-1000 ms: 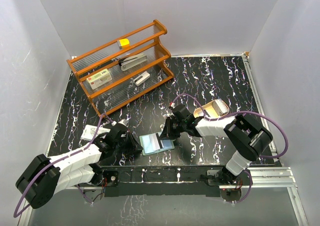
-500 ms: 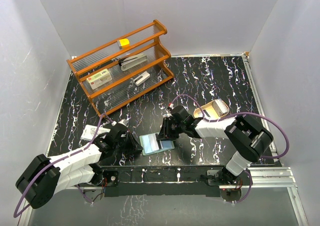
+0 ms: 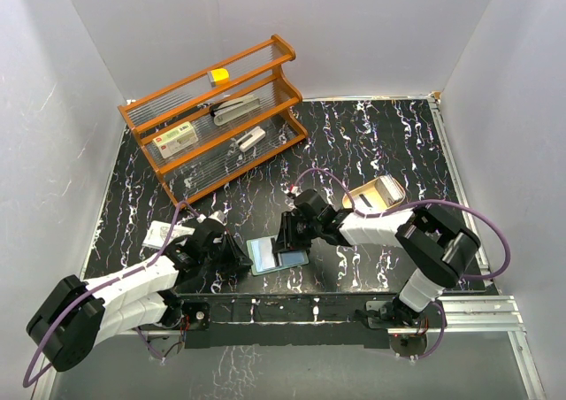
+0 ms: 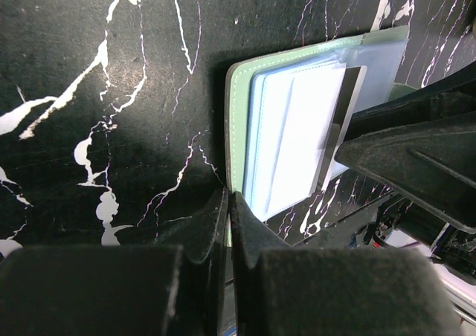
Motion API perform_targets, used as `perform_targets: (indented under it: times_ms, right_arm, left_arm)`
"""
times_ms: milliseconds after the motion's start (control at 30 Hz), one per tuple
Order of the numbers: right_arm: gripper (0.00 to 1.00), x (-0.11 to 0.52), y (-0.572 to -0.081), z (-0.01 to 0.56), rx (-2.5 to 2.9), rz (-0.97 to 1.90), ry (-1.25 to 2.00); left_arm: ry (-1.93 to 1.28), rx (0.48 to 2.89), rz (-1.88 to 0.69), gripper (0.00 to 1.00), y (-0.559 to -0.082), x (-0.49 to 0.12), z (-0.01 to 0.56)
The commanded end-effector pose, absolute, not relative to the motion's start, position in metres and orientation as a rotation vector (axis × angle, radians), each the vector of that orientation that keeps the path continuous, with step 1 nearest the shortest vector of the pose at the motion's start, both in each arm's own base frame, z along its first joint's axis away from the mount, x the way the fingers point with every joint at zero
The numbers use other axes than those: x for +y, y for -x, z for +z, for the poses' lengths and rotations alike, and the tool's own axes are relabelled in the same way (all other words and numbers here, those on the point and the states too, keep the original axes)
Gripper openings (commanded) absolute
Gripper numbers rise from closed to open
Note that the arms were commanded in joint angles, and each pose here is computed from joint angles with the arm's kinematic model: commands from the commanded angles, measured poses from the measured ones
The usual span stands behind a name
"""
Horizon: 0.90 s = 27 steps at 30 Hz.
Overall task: Put the credit cards into the card holder
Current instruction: Insert the credit card into the card holder.
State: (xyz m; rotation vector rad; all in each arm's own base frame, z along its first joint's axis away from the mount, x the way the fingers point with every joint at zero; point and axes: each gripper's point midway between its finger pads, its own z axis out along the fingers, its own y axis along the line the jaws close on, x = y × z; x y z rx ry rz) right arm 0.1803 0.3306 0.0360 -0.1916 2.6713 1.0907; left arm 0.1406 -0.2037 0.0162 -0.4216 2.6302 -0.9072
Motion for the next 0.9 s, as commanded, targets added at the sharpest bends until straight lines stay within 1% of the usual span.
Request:
perform_targets:
  times_ms: [0, 167, 500, 600, 633, 700, 867]
  right_arm:
    - [0.25, 0.343, -0.187, 0.044, 2.620, 1.092, 0.275]
    - [0.30, 0.344, -0.186, 0.040, 2.627, 1.075, 0.344]
    - [0.31, 0.359, -0.187, 0.041, 2.599, 1.119, 0.465]
    - [0.33, 0.357, -0.184, 0.042, 2.597, 1.121, 0.472]
    - [0.35, 0.356, -0.183, 0.045, 2.586, 1.122, 0.480]
    - [0.38, 0.350, -0.188, 0.049, 2.575, 1.055, 0.496]
    - [0.42, 0.334, -0.201, 0.067, 2.542, 0.922, 0.549]
  left_arm:
    - [0.398, 2.632, -0.921, 0.00, -0.139, -0.205, 0.016]
    - [0.403, 2.627, -0.916, 0.00, -0.140, -0.205, 0.017]
    - [0.393, 2.650, -0.861, 0.00, -0.137, -0.198, 0.013]
    - [0.404, 2.630, -0.852, 0.00, -0.141, -0.196, 0.013]
    - [0.417, 2.631, -0.843, 0.00, -0.142, -0.196, 0.014]
    - [0.431, 2.640, -0.830, 0.00, -0.143, -0.196, 0.015]
    - [0.434, 2.670, -0.812, 0.00, -0.139, -0.195, 0.009]
